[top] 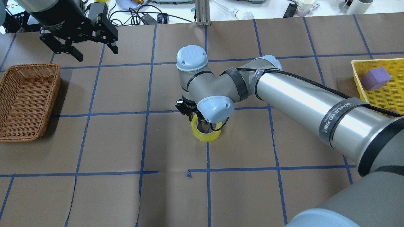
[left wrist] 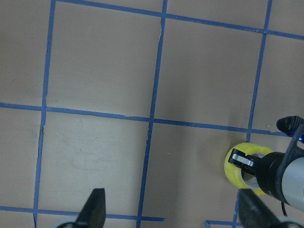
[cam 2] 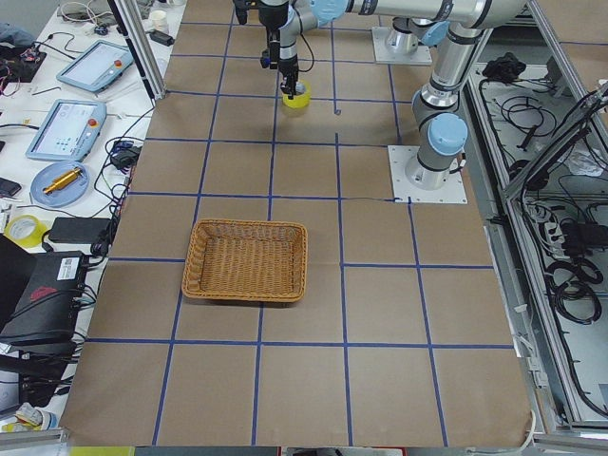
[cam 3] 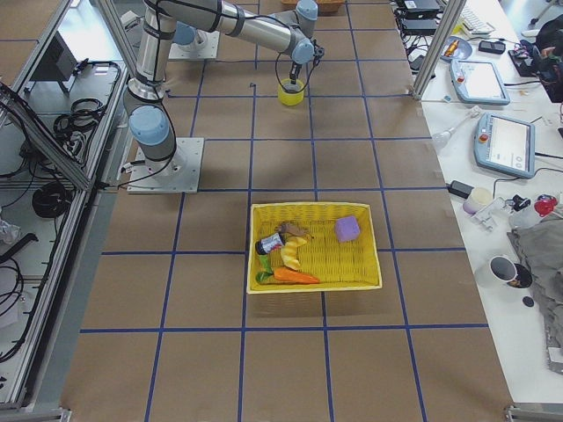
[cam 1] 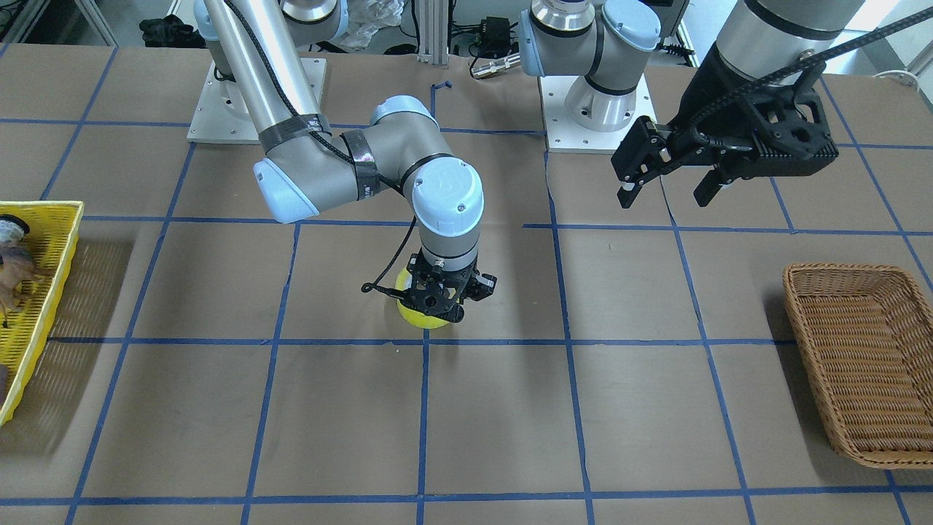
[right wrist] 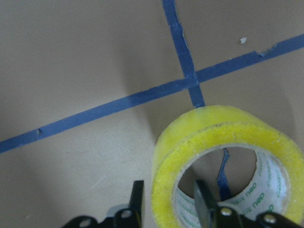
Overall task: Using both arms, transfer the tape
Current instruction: 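Set the tape roll down, open the right gripper and lift away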
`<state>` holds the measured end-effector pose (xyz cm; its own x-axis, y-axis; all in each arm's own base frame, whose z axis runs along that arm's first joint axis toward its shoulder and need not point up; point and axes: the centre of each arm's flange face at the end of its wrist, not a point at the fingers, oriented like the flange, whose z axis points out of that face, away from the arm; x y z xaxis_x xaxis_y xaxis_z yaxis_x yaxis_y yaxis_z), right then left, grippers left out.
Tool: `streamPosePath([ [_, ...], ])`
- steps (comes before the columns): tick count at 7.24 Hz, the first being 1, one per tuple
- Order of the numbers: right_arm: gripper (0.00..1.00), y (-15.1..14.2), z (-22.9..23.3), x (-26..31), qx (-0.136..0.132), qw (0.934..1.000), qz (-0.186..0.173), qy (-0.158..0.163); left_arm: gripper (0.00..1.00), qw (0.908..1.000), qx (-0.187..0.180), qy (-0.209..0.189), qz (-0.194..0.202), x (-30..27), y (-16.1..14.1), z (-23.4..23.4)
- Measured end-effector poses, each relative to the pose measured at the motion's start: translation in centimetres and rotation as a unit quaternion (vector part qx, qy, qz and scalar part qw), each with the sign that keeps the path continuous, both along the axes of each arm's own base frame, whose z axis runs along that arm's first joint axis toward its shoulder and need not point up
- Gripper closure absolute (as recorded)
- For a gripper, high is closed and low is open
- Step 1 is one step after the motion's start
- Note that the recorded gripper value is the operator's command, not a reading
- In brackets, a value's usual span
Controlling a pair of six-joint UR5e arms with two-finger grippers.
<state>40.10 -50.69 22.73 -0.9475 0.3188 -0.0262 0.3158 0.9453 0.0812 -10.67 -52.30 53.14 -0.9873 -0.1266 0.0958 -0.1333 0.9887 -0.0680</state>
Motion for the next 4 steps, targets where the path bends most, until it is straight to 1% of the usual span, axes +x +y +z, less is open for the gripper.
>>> streamPosePath([
  [2,0.0,-1.0,4.4,-2.5,-0.028,0.9995,-0.012,-0.009,0.0,1.0,0.0,0.0,-0.001,-0.1,0.0,0.0],
  [3,0.0,-2.2,6.9,-5.8,-0.038,0.9991,-0.02,-0.003,0.0,1.0,0.003,-0.001,-0.001,-0.1,-0.1,-0.3],
  [4,0.0,-3.4,9.4,-10.5,-0.04,0.9991,-0.012,0.008,0.0,1.0,0.008,-0.003,-0.002,-0.2,-0.6,-1.1],
])
